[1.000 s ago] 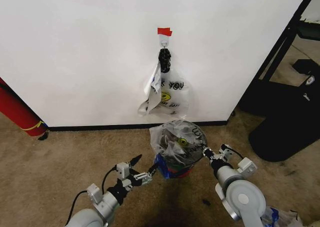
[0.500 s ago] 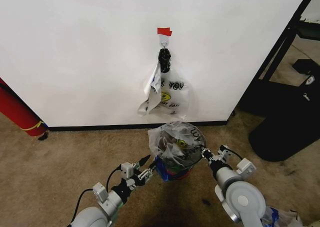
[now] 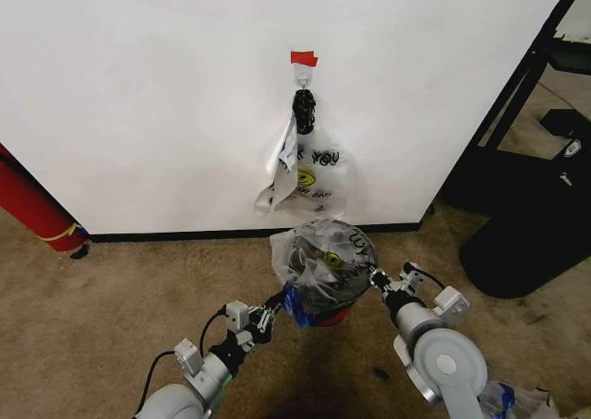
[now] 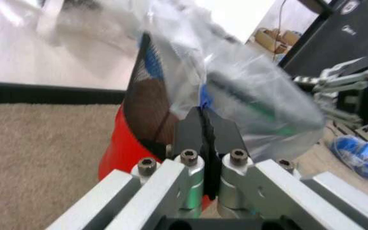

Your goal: Pick up the garbage bag from the wall and place it over the trash bin.

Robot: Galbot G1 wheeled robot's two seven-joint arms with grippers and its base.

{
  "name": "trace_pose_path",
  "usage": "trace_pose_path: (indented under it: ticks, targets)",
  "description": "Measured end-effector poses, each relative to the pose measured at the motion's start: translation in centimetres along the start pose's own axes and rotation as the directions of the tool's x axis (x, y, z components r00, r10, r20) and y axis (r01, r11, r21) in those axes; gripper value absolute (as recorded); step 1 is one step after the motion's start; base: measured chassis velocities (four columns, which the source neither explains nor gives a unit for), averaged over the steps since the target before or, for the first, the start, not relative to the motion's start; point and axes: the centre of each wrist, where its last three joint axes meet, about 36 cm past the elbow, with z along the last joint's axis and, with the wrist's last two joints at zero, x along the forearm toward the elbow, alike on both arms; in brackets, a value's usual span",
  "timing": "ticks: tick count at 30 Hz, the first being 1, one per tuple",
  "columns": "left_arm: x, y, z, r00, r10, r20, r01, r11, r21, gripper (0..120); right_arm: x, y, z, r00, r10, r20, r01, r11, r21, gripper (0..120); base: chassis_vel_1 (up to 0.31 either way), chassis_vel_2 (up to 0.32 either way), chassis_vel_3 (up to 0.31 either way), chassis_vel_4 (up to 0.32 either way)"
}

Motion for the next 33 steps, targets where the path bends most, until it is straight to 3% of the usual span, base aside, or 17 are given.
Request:
trace_pose_path:
  ticks: [9,14,24,30,33]
  targets:
    - [-0.8,2.0,2.7,0.996,-0.074,-0.057,0.074,0.997,0.002,0,0.5,0.2,0.1,1.0,-0.012,-0.01,0.012,1.0,-0.005,1,0.0,0.0,0.0,0.0]
    - [-1.4,2.0,3.5,0.99,-0.104,-0.09,0.104,0.995,0.003,0,0.8,0.4,0.1,1.0,-0.021,-0.01,0.021,1.0,-0.005,1,0.0,0.0,0.0,0.0]
    - [-1.4,1.0,5.6,0.984,-0.122,-0.128,0.11,0.989,-0.097,0,0.8,0.8,0.4,0.999,-0.034,-0.018,0.033,0.999,-0.005,1,0.0,0.0,0.0,0.0]
    - [-1.5,0.5,5.1,0.985,-0.145,-0.098,0.133,0.984,-0.12,0,0.5,0.7,0.7,0.999,-0.031,-0.026,0.031,0.999,-0.006,1,0.0,0.0,0.0,0.0]
    - [-1.3,0.3,4.1,0.986,-0.142,-0.086,0.13,0.983,-0.133,7,0.4,0.6,0.8,0.999,-0.027,-0.026,0.027,1.0,-0.002,1,0.0,0.0,0.0,0.0]
